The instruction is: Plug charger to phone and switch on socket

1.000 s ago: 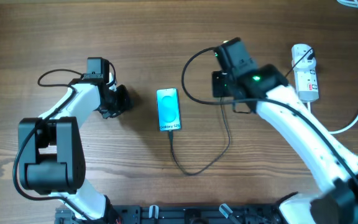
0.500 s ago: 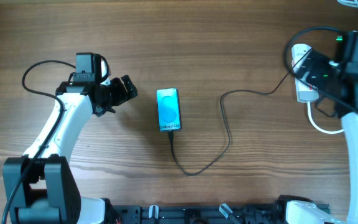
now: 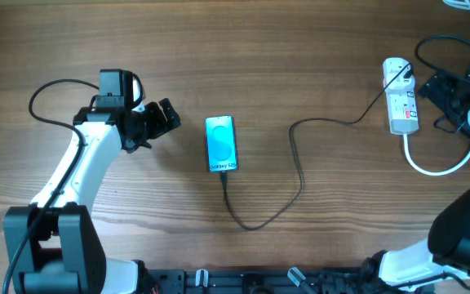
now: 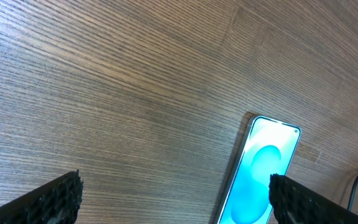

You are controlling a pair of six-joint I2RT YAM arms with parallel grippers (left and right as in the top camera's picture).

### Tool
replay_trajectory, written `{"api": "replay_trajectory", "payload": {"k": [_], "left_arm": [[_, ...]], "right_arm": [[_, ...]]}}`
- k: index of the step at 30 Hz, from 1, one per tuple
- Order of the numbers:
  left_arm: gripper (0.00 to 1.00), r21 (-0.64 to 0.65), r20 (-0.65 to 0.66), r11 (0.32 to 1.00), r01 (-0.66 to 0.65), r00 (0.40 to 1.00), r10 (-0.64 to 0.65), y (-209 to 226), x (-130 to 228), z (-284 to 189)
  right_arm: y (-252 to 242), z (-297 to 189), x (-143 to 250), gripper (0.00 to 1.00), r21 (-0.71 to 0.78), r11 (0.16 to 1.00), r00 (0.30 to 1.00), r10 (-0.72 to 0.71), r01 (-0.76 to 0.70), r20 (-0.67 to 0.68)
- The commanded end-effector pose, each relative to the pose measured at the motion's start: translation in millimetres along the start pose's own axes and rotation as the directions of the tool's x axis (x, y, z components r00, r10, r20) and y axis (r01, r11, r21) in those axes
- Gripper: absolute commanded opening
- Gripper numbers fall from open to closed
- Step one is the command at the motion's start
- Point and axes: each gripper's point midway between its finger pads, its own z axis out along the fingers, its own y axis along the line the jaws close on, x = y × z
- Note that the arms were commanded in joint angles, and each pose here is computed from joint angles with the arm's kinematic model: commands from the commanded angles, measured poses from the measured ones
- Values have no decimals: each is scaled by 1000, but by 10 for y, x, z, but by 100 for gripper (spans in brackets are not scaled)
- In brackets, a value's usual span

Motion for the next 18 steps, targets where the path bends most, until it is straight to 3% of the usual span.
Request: {"api": "replay_trajectory", "payload": {"k": [1,4,18], "left_arm": [[100,-6,8,1000,1,1000,-1,32,-25,-4],[100,-6,8,1000,1,1000,-1,32,-25,-4],[100,-6,8,1000,1,1000,-1,32,-25,-4]], "right_arm": [[62,171,-130,100,-28,1000,1000,-13,14,28],[87,395,-107,100,-26,997,998,-67,67,13],[22,1243,205,100,11,998,992,-66,68,-103]]}}
